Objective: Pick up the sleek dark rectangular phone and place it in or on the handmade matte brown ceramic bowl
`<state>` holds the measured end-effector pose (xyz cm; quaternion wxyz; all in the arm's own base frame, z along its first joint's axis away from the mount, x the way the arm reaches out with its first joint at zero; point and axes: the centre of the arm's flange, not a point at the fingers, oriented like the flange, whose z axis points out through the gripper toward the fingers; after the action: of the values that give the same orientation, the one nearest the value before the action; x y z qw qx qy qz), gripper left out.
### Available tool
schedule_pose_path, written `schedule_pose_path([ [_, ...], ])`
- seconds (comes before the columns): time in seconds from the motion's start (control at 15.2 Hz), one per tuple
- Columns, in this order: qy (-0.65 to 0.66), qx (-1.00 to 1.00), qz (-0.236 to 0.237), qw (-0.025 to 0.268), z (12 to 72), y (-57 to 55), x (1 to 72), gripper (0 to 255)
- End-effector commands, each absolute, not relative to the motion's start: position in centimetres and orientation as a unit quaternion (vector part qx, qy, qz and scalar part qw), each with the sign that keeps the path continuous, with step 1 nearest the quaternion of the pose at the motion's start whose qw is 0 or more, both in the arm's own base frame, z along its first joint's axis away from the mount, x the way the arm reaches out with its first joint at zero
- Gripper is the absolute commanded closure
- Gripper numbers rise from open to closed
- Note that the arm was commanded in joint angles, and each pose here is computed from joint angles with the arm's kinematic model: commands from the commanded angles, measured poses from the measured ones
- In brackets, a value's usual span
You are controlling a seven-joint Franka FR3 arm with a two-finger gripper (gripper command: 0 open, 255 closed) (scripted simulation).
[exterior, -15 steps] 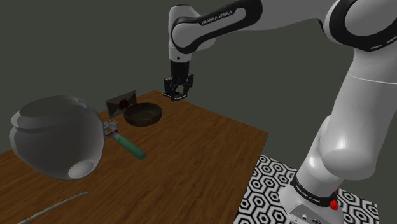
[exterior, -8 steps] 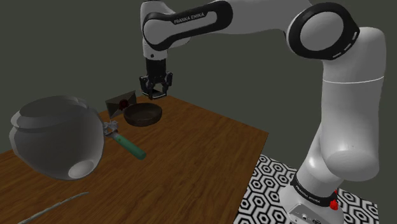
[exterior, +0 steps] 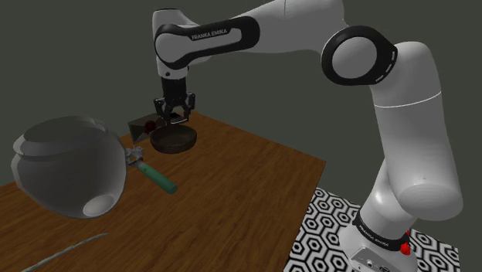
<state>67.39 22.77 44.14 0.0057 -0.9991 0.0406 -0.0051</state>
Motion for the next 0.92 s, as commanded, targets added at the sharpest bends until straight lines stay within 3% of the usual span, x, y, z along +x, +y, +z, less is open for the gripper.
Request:
schedule_pose_path([
  [0.0, 0.041, -0.999, -0.006, 0.006, 43.0, 22.7, 67.4, 255],
  [0.86, 0.041, -0.999, -0.006, 0.006, 38.5, 22.7, 67.4, 255],
])
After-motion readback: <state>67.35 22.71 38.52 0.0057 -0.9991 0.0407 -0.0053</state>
